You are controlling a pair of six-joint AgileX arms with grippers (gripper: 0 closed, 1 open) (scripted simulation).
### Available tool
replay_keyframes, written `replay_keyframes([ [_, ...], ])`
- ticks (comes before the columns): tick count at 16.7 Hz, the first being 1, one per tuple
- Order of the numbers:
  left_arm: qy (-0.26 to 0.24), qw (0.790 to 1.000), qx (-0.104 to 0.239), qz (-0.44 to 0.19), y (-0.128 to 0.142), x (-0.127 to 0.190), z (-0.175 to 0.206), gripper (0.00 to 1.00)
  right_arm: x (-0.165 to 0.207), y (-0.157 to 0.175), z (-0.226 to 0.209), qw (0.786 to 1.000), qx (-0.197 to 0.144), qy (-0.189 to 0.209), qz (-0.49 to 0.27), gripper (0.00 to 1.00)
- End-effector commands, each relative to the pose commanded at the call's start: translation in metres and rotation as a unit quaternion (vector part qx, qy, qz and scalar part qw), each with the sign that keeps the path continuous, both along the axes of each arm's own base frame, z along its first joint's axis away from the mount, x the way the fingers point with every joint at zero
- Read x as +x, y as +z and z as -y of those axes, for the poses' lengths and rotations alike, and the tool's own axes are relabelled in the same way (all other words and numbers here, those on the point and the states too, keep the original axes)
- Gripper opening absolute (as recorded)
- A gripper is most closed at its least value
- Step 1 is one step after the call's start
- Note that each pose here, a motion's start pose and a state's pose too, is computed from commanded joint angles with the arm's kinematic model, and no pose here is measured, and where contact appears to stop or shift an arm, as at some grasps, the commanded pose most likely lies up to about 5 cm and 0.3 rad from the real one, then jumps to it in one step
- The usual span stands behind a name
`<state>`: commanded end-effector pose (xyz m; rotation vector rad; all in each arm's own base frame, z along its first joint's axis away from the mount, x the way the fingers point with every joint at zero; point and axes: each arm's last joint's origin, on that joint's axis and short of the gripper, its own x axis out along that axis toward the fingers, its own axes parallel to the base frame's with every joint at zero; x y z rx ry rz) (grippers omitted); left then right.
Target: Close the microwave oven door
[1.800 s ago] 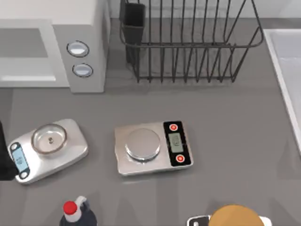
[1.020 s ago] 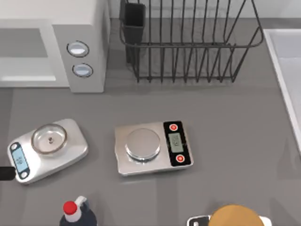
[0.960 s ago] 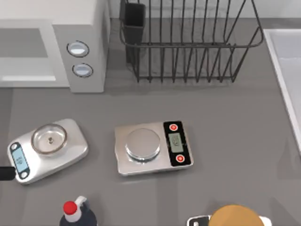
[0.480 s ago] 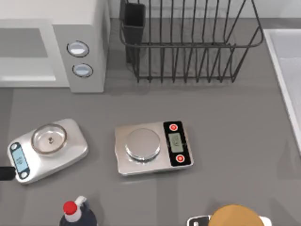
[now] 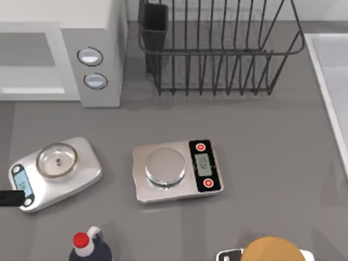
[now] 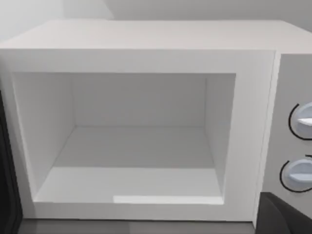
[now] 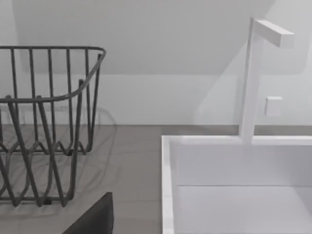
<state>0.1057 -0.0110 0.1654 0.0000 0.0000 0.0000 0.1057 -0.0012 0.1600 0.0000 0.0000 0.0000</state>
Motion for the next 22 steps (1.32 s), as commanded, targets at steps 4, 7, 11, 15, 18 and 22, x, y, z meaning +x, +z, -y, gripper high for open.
replay_keyframes([
  [4, 0.0, 1.0, 0.0, 0.0, -0.001, 0.0, 0.0, 0.0, 0.0, 0.0, 0.0, 1.0, 0.0, 0.0, 0.0, 1.0],
  [7, 0.0, 1.0, -0.001, 0.002, 0.0, -0.003, -0.001, 0.0, 0.0, 0.0, 0.0, 1.0, 0.0, 0.0, 0.0, 1.0],
  [11, 0.0, 1.0, 0.0, 0.0, -0.001, -0.01, -0.006, 0.0, 0.0, 0.0, 0.0, 1.0, 0.0, 0.0, 0.0, 1.0],
  [15, 0.0, 1.0, 0.0, 0.0, -0.001, -0.011, -0.006, 0.0, 0.0, 0.0, 0.0, 1.0, 0.0, 0.0, 0.0, 1.0],
  [18, -0.001, 1.0, 0.0, -0.002, 0.001, -0.011, -0.006, 0.0, 0.0, 0.0, 0.0, 1.0, 0.0, 0.0, 0.0, 1.0],
  [22, -0.001, 1.0, 0.0, -0.005, 0.016, -0.004, -0.01, 0.0, 0.0, 0.0, 0.0, 1.0, 0.0, 0.0, 0.0, 1.0],
])
